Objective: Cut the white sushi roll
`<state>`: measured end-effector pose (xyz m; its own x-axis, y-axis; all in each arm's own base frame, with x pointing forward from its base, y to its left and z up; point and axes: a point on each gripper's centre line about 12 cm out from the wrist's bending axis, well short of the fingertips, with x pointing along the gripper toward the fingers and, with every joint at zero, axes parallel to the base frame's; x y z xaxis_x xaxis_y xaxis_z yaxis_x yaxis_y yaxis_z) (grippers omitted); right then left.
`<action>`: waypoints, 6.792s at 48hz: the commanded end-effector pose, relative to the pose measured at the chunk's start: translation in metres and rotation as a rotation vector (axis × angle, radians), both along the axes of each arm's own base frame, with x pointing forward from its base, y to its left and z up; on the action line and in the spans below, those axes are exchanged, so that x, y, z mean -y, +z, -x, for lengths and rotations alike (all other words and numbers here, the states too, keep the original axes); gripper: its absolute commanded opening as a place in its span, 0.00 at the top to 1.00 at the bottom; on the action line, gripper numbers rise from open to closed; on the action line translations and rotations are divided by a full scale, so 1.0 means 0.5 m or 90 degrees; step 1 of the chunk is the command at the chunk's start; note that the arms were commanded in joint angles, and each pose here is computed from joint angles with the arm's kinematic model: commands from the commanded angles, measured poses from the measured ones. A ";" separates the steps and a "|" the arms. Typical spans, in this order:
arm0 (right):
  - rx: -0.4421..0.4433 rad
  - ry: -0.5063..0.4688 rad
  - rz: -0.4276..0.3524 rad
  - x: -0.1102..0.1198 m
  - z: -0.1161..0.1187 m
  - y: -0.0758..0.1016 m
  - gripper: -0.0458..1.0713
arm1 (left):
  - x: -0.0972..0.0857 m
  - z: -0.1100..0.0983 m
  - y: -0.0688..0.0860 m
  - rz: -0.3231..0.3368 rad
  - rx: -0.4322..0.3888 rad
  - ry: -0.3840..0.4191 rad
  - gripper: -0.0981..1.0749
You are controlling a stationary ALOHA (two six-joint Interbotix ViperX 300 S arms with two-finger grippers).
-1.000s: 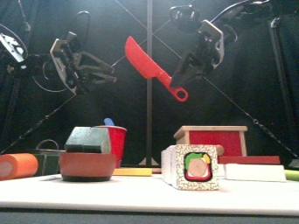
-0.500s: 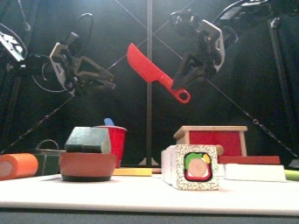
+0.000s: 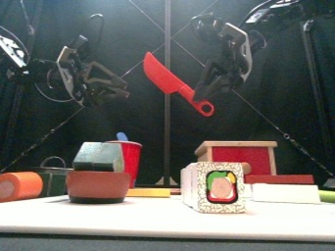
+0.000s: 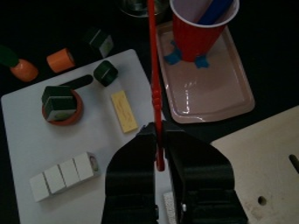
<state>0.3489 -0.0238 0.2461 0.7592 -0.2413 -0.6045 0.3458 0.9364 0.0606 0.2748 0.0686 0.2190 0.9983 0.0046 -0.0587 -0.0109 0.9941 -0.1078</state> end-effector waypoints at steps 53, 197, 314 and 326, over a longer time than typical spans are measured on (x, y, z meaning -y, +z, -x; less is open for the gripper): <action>0.013 0.012 -0.054 -0.025 -0.013 -0.007 0.88 | 0.051 -0.059 0.029 -0.097 0.010 -0.066 0.26; 0.203 -0.038 -0.097 0.036 0.099 0.141 0.34 | -0.028 -0.028 0.002 -0.023 0.139 0.117 0.64; 0.167 0.069 0.047 0.060 0.036 0.077 0.71 | 0.030 -0.033 0.045 -0.026 0.185 0.056 0.63; 0.162 0.068 0.025 0.043 0.059 0.064 0.77 | 0.029 -0.029 0.037 -0.022 0.174 0.058 0.62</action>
